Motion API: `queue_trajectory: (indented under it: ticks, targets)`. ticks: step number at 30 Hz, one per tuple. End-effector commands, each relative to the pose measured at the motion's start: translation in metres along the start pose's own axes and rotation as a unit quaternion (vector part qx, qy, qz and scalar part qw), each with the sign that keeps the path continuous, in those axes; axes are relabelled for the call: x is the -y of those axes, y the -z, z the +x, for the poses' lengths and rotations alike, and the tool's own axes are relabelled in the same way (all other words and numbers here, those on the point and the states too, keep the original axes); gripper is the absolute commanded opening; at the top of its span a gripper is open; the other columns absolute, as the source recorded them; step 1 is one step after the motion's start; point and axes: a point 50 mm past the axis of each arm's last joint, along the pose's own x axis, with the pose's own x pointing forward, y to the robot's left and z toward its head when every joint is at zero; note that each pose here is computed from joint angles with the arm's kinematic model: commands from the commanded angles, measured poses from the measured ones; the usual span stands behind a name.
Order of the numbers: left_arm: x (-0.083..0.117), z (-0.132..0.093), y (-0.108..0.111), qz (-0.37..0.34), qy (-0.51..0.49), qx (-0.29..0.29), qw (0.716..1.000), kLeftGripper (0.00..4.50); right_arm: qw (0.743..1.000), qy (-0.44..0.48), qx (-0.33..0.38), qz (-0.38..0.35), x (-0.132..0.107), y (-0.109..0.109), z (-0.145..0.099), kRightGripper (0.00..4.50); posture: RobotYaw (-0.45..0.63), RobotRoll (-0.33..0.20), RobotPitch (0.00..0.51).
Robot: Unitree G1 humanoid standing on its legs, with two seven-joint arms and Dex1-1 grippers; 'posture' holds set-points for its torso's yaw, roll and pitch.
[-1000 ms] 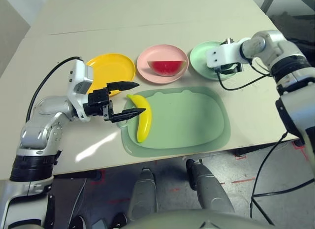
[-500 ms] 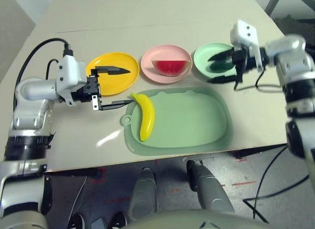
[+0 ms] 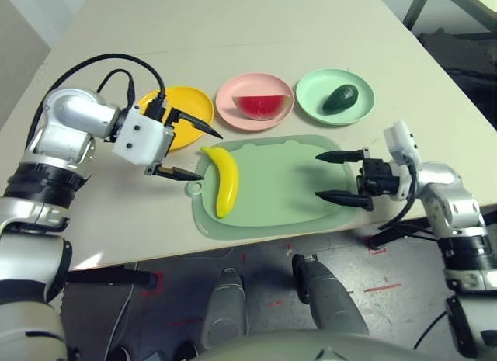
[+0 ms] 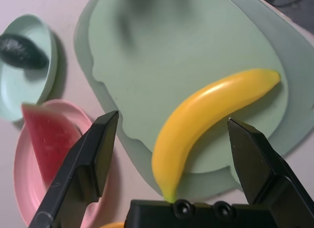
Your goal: Place the fruits into color-matched plates.
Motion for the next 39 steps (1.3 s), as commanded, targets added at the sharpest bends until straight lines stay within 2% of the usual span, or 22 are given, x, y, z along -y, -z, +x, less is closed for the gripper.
queue_trajectory:
  ticks: [1,12,16,20,23,29,30,35,39]
  targets:
    - [0.003,0.009,0.004,0.023,0.054,-0.014,0.998,4.50,1.000,0.022,0.005,-0.003,-0.006,0.011,0.003,4.47,-0.07,0.000,0.215]
    - [-0.003,0.034,0.007,0.096,0.138,-0.005,0.986,4.50,0.999,0.041,0.007,-0.009,-0.015,0.020,0.010,4.47,-0.12,0.000,0.206]
    - [-0.007,0.042,0.010,0.100,0.143,-0.002,0.985,4.50,0.999,0.044,0.003,-0.010,-0.017,0.021,0.010,4.47,-0.13,0.000,0.205]
    - [-0.002,0.049,0.015,0.092,0.155,-0.004,0.984,4.50,0.998,0.057,-0.001,-0.011,-0.015,0.021,0.008,4.47,-0.15,0.000,0.201]
    - [0.000,0.049,0.018,0.078,0.159,-0.009,0.984,3.89,0.998,0.057,-0.003,-0.013,-0.016,0.021,0.008,4.50,-0.15,0.000,0.200]
    - [-0.003,0.033,0.020,0.054,0.141,-0.029,0.988,1.80,0.999,0.042,-0.001,-0.017,-0.023,0.024,0.006,4.50,-0.14,0.000,0.194]
    - [-0.006,0.027,0.020,0.046,0.130,-0.035,0.990,1.60,0.999,0.038,0.003,-0.017,-0.024,0.024,0.006,4.50,-0.13,0.000,0.193]
    - [-0.023,-0.016,0.022,0.013,0.069,-0.099,0.993,1.56,0.999,0.030,0.012,-0.020,-0.028,0.027,0.005,4.50,-0.11,0.000,0.190]
    - [-0.023,-0.047,0.026,-0.027,0.033,-0.149,0.988,1.56,0.999,0.045,0.026,-0.012,-0.030,0.027,0.007,4.50,-0.09,0.000,0.188]
